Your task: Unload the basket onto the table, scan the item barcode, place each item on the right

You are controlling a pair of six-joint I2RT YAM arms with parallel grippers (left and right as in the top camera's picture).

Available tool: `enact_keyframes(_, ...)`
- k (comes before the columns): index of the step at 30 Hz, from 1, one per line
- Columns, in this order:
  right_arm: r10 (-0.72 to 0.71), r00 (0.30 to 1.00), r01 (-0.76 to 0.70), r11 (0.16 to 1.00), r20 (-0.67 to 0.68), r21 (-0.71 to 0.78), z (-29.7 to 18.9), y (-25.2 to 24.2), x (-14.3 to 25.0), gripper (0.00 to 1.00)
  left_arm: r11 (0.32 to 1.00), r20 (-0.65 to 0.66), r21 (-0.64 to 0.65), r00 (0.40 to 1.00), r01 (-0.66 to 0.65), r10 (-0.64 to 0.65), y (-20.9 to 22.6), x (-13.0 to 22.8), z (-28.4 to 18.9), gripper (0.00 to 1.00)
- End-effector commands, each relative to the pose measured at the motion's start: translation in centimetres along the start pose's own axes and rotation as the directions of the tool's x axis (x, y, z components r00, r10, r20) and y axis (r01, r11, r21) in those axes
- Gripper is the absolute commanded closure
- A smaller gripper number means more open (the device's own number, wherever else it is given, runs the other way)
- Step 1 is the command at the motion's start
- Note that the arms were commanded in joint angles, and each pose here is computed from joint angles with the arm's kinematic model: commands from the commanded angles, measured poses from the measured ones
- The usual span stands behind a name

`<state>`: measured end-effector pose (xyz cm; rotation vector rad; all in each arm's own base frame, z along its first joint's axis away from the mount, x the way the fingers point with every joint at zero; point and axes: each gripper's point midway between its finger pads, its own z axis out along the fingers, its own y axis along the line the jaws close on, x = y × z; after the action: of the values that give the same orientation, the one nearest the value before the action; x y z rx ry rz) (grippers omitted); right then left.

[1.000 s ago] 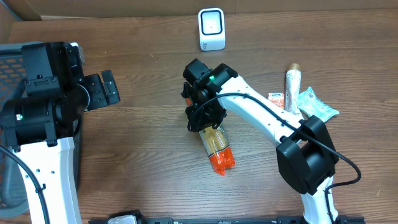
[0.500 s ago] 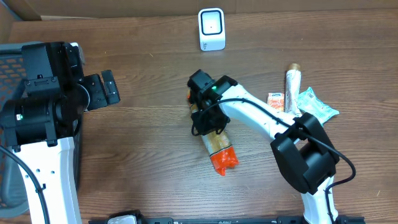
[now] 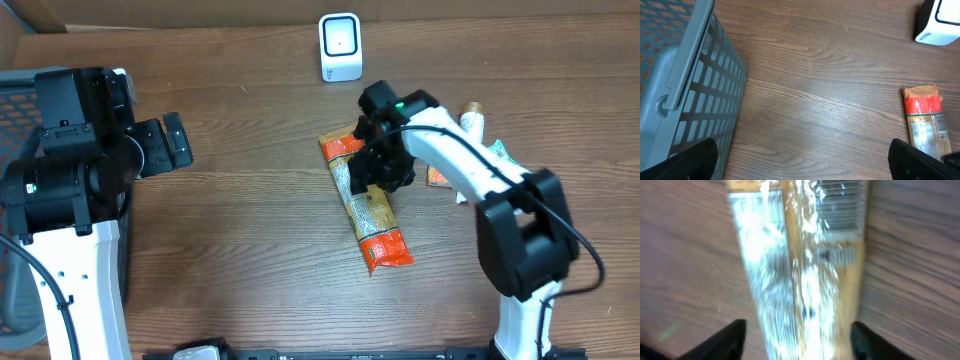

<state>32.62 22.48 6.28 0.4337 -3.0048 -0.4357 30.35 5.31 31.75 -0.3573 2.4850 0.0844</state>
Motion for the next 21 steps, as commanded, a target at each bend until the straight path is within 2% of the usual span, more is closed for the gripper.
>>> enact_keyframes(1, -0.031, 0.991, 0.035, 0.999, 0.127, -0.026, -6.4, 0.6, -0.3, 0.24, 1.000, 0.004, 0.007, 1.000, -0.017, 0.017, -0.2, -0.2, 0.0, 0.00)
enact_keyframes(4, -0.025, 0.999, 0.026, 0.999, 0.048, -0.033, -5.8, 0.0, 1.5, 0.17, 1.000, 0.003, 0.007, 1.000, -0.017, 0.017, -0.2, -0.2, 0.0, 0.00)
enact_keyframes(10, -0.042, 0.998, 0.040, 0.998, -0.047, -0.046, -1.7, -1.1, 4.1, 0.13, 1.000, 0.003, 0.007, 1.000, -0.017, 0.017, -0.2, -0.2, 0.0, 0.00)
enact_keyframes(21, -0.050, 0.999, 0.051, 0.997, 0.020, -0.055, 3.9, -3.4, 4.2, 0.13, 1.000, 0.003, 0.007, 1.000, -0.017, 0.017, -0.2, -0.2, 0.0, 0.00)
